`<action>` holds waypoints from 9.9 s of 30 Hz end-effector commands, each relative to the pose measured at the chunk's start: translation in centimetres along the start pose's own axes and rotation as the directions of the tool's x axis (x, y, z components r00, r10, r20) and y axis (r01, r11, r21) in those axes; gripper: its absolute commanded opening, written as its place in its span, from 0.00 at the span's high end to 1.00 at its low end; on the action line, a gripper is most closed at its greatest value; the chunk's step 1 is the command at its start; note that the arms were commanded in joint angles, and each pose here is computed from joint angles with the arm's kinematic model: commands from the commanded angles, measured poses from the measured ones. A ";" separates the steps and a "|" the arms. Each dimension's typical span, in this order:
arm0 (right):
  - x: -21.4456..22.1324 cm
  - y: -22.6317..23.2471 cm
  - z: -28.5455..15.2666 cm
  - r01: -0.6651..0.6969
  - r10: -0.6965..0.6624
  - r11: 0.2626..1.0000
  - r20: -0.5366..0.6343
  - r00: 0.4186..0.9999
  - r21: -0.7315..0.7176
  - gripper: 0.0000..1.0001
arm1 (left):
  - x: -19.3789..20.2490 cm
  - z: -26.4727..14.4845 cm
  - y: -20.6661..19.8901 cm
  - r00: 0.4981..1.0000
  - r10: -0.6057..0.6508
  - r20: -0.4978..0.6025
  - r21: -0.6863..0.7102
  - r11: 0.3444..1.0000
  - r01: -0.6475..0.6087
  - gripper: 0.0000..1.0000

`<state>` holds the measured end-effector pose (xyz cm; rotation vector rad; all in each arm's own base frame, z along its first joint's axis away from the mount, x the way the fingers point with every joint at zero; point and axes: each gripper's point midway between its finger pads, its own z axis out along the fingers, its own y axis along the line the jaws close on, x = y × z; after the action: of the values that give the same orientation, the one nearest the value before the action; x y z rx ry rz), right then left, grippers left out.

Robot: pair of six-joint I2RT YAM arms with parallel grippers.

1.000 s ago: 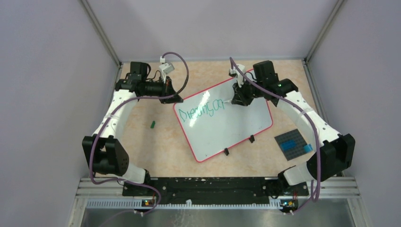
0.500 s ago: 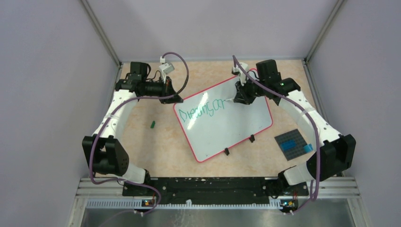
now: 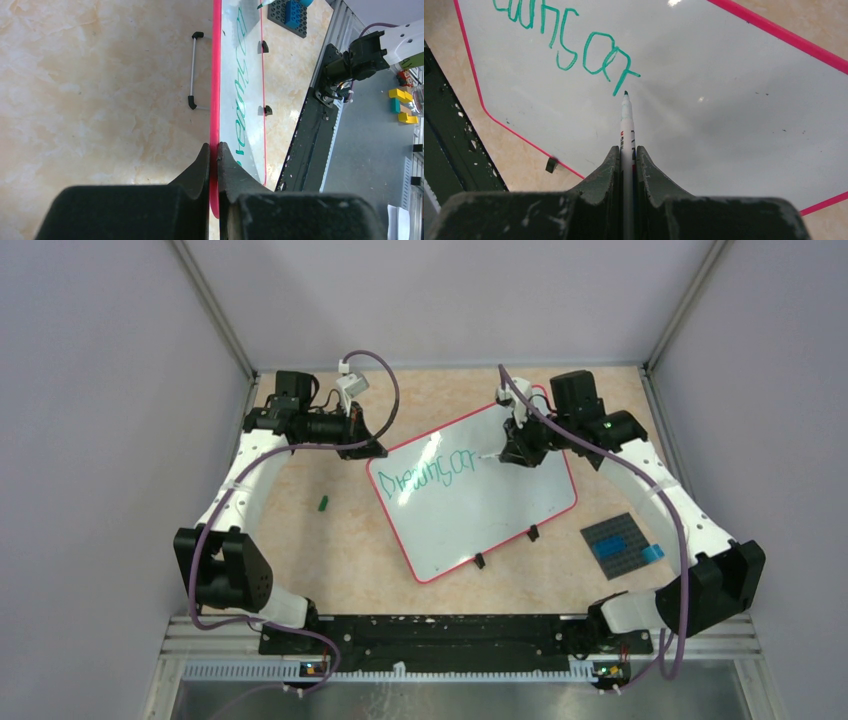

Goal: Write a sentence on the whiteboard

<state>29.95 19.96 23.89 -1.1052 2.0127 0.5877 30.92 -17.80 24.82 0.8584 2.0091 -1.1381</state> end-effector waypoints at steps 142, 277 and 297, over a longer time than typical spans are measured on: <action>2.1 15.3 8.3 0.248 -0.249 0.932 0.028 0.968 -0.264 1.00 | 2.2 1.6 0.6 0.994 -0.056 -0.089 0.012 0.998 0.058 1.00; 4.2 13.2 8.3 0.156 -0.176 0.959 -0.066 0.982 -0.237 1.00 | 2.8 1.2 0.6 0.995 -0.036 -0.092 -0.018 0.999 0.035 1.00; 3.8 11.5 4.9 0.122 -0.135 0.967 -0.044 0.990 -0.223 1.00 | 2.8 1.3 0.5 0.995 -0.039 -0.091 -0.009 0.999 0.039 1.00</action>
<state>20.15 27.16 15.94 -1.4032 2.0145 0.7454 31.25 -17.95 24.08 0.8639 2.0295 -1.1360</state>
